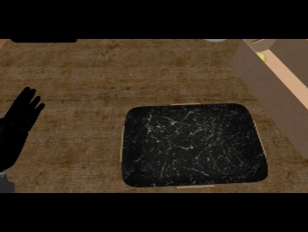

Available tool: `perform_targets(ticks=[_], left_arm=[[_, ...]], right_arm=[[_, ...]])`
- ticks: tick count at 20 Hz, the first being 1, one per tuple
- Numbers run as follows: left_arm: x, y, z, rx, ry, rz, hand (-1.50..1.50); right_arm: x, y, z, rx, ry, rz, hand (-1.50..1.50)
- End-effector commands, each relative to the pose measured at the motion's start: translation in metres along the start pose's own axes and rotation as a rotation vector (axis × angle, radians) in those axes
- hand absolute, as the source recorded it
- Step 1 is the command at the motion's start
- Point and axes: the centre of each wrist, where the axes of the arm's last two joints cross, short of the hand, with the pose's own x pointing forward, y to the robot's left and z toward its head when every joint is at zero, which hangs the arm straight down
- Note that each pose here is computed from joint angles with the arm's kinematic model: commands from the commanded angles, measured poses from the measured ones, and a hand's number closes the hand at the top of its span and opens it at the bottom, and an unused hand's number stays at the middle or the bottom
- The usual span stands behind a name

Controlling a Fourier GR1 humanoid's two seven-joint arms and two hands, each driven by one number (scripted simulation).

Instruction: Pick the lemon from the tray and place it in the cardboard box

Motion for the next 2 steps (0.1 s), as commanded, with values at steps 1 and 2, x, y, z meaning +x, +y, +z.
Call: perform_targets(ticks=[1,2], left_arm=[[0.015,-0.008,-0.005,-0.005,0.003,-0.004,0.00],[-0.013,-0.012,0.000,-0.021,-0.012,0.006,0.00]], right_arm=[[-0.018,-0.013,0.012,0.019,-0.011,0.002,-1.50],[-0.021,-0.027,-0.009,0.001,-0.003,0.011,-1.50]])
